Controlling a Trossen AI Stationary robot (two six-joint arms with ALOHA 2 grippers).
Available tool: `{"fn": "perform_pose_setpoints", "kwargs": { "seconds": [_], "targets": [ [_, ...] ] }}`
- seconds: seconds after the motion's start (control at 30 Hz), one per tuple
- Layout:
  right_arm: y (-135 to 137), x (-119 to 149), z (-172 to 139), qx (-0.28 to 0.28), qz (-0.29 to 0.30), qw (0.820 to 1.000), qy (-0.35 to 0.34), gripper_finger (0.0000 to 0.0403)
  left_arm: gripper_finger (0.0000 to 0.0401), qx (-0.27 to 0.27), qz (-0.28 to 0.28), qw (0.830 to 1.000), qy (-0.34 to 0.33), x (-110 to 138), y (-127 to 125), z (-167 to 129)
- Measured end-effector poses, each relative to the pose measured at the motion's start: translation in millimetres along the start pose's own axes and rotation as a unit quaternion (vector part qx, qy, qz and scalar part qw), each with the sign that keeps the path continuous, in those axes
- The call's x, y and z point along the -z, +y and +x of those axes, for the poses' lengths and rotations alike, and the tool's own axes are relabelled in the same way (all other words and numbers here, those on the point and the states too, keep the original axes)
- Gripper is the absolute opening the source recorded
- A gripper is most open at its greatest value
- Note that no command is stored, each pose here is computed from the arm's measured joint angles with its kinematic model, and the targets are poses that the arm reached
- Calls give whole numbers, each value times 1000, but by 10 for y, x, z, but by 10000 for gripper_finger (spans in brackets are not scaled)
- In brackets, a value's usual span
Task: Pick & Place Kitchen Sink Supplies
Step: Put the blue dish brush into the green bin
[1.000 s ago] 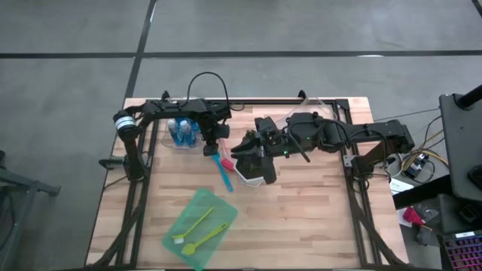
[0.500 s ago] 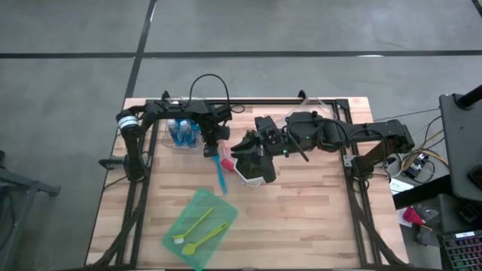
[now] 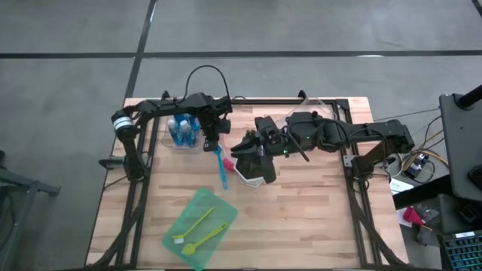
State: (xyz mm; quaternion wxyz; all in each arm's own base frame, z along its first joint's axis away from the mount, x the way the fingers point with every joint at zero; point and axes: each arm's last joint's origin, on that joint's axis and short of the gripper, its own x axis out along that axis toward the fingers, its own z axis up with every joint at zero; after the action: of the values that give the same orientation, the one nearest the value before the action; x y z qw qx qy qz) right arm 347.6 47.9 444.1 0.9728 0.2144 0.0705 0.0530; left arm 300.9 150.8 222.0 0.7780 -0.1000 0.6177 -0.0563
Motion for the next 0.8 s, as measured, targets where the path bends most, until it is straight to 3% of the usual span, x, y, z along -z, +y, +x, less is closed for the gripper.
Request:
{"fn": "perform_pose_setpoints", "kwargs": {
  "seconds": [0.43,0.8],
  "targets": [
    [1,-1,-1,-1,1,1000,0,91,1,-13,-5,1000,17,-3,-203,-530],
    [0,0,0,-1,-4,1000,1,96,0,-20,11,1000,-19,165,-743,-943]
  ]
}}
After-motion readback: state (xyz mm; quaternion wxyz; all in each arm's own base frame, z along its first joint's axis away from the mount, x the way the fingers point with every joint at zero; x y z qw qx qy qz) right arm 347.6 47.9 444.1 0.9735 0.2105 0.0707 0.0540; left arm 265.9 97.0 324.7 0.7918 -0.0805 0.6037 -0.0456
